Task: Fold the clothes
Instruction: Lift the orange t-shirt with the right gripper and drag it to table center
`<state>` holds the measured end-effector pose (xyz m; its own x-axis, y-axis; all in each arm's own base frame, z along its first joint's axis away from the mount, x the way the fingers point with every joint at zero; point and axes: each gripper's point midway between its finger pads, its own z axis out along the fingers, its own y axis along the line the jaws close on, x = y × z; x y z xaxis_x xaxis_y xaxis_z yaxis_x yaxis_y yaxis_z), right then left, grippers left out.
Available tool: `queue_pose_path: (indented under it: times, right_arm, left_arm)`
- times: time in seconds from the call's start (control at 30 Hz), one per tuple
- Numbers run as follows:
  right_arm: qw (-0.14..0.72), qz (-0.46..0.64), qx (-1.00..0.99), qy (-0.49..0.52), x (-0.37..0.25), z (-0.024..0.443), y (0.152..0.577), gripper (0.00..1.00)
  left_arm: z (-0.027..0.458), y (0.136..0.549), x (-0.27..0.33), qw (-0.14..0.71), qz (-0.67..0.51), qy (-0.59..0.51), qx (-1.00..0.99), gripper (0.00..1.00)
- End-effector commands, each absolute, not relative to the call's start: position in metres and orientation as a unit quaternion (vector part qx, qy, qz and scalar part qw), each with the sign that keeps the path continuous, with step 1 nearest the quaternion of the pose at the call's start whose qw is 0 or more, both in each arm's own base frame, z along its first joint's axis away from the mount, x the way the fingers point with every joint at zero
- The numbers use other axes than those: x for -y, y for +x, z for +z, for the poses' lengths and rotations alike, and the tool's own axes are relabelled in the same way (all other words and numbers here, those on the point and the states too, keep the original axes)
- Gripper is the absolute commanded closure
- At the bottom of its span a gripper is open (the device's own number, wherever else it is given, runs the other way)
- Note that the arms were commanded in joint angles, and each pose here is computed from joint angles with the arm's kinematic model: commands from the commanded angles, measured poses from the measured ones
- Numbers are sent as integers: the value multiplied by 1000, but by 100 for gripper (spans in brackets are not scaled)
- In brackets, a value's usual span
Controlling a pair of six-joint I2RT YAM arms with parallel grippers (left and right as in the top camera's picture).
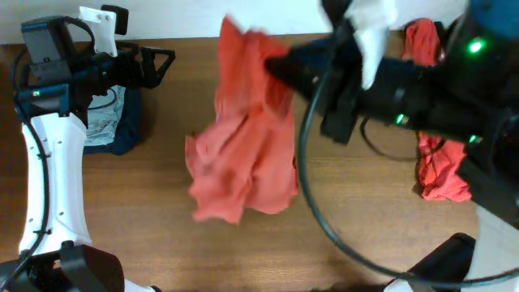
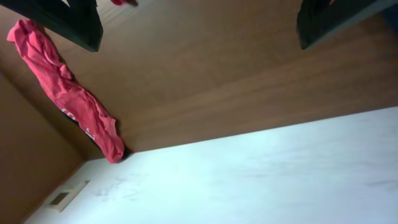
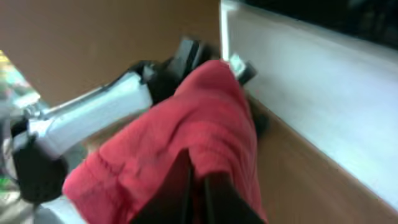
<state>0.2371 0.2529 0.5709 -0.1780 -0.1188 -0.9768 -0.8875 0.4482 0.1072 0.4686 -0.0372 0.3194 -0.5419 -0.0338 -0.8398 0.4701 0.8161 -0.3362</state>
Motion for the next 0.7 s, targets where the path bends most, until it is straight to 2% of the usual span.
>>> queue_pose_path:
  times: [0.0, 0.2, 0.67]
  right_arm:
    - [511, 315, -713, -362, -245, 547, 248, 96]
    - [445, 221, -793, -352, -241, 478, 293, 96]
    - [329, 186, -855, -355, -305, 315, 427, 96]
  left_arm:
    - [343, 466, 21, 489, -268, 126, -820, 1]
    - [354, 461, -11, 510, -245, 102, -818, 1]
    - [355, 457, -33, 514, -232, 80, -822, 1]
